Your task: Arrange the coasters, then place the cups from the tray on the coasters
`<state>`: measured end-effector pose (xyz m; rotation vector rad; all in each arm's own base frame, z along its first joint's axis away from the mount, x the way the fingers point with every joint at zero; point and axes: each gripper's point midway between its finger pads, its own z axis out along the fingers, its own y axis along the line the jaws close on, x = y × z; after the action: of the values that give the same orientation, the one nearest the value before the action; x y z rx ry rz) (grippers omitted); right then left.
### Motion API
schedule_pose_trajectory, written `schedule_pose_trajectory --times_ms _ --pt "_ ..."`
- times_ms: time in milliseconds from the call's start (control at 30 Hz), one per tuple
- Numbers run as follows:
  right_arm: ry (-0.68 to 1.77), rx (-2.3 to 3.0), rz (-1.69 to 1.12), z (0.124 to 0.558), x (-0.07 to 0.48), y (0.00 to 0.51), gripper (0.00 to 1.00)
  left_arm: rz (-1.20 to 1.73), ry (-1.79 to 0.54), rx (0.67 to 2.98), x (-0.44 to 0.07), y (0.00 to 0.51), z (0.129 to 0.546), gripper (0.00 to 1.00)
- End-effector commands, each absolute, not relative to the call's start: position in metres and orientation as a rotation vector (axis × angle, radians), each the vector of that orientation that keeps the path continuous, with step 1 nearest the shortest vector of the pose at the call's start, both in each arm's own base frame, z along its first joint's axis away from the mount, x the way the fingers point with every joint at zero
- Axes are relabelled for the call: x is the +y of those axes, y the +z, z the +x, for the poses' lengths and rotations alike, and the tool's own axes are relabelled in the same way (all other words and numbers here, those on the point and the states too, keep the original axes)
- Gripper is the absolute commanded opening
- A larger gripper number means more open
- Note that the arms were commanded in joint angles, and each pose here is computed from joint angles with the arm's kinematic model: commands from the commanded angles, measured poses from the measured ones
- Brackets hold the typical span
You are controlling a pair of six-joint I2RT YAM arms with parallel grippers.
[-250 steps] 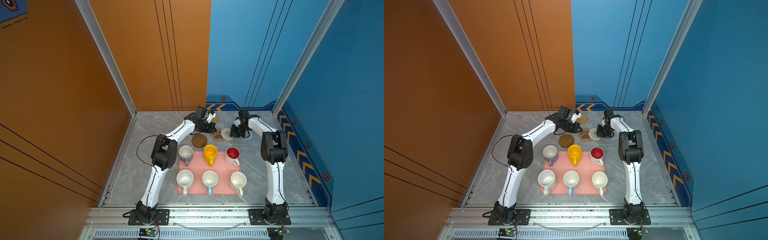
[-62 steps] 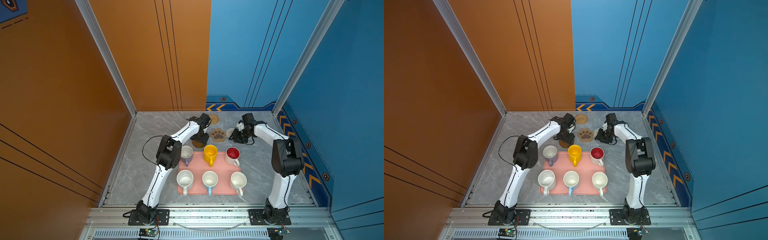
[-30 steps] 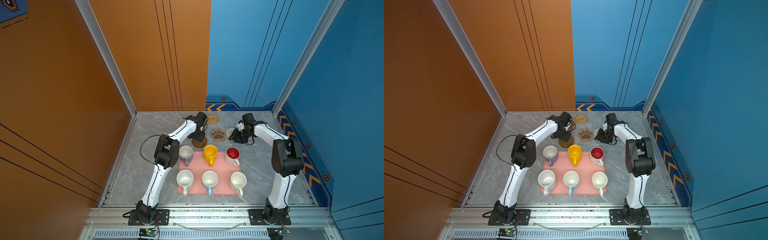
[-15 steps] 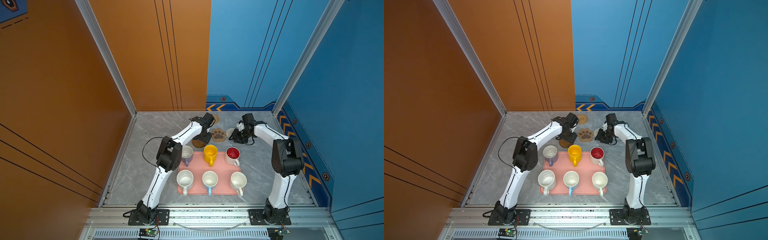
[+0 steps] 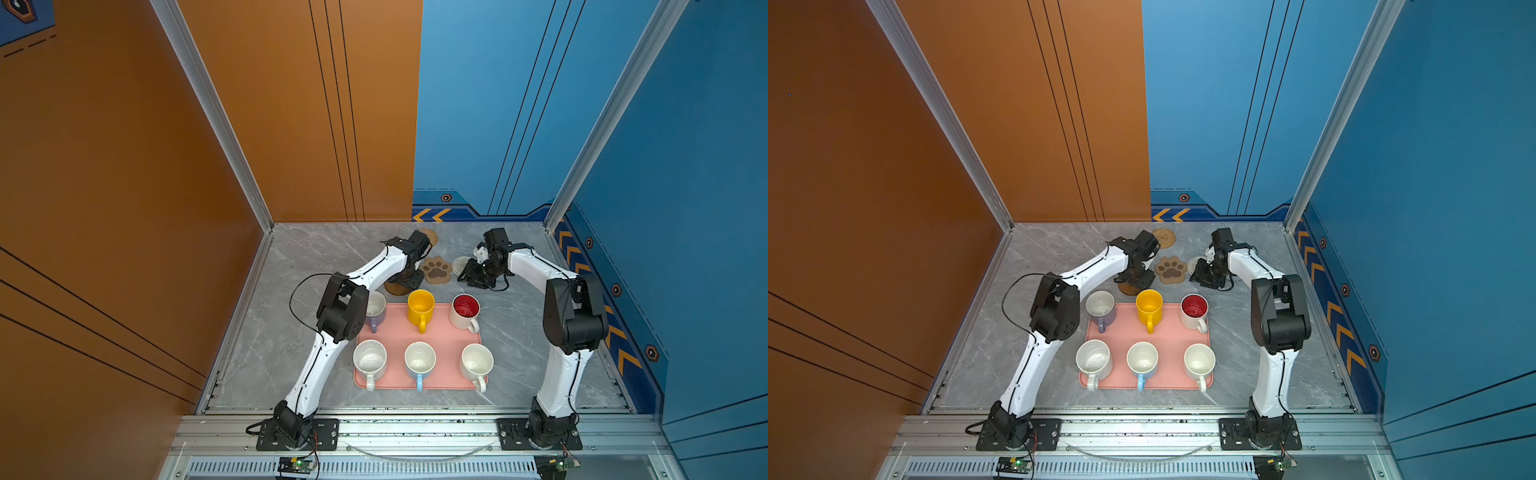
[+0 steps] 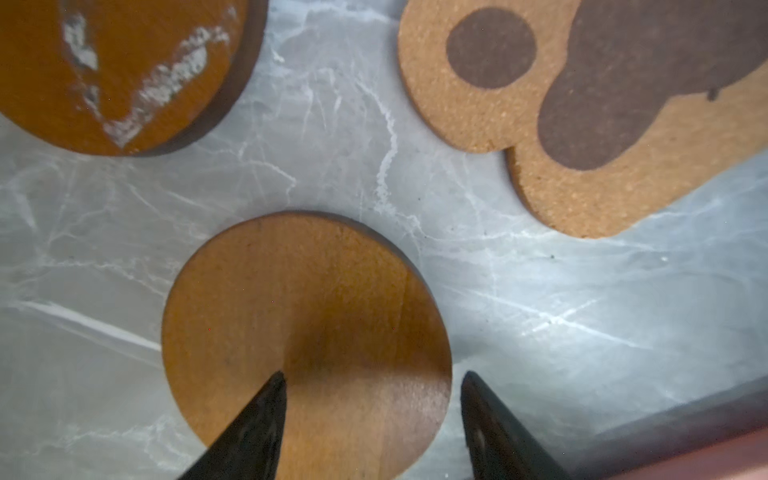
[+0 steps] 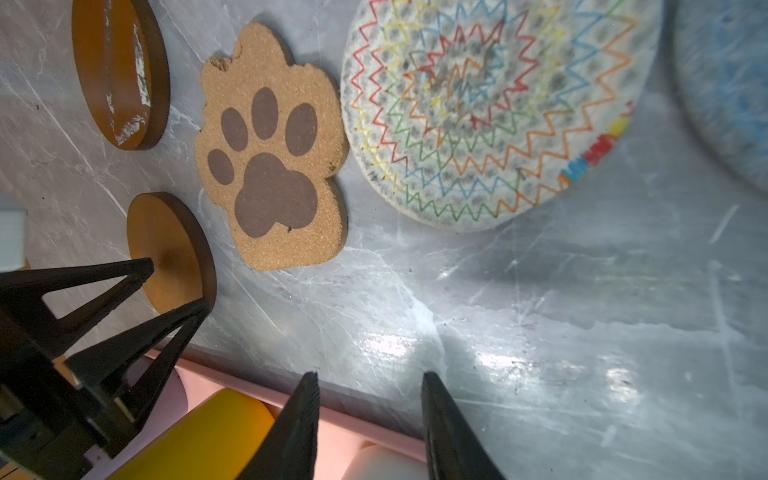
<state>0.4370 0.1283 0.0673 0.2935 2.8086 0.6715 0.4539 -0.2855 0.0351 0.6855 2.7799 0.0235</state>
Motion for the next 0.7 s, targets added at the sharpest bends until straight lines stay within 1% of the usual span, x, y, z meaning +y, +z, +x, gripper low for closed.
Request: schedule_pose_trajectory --times_ms 0,233,667 --pt "0.685 2.785 0.299 0.436 0.127 0.077 0.40 0.711 0.069 2.818 -0.282 0.019 0.448 0.68" --pt "0.685 2.788 0.300 0.435 0.127 0.076 0.40 0.681 0.125 2.841 -0.265 0.010 0.451 0.68" --pt "0.691 2.783 0.303 0.436 0.128 0.077 0.40 0.616 0.206 2.852 -0.226 0.015 0.464 0.64"
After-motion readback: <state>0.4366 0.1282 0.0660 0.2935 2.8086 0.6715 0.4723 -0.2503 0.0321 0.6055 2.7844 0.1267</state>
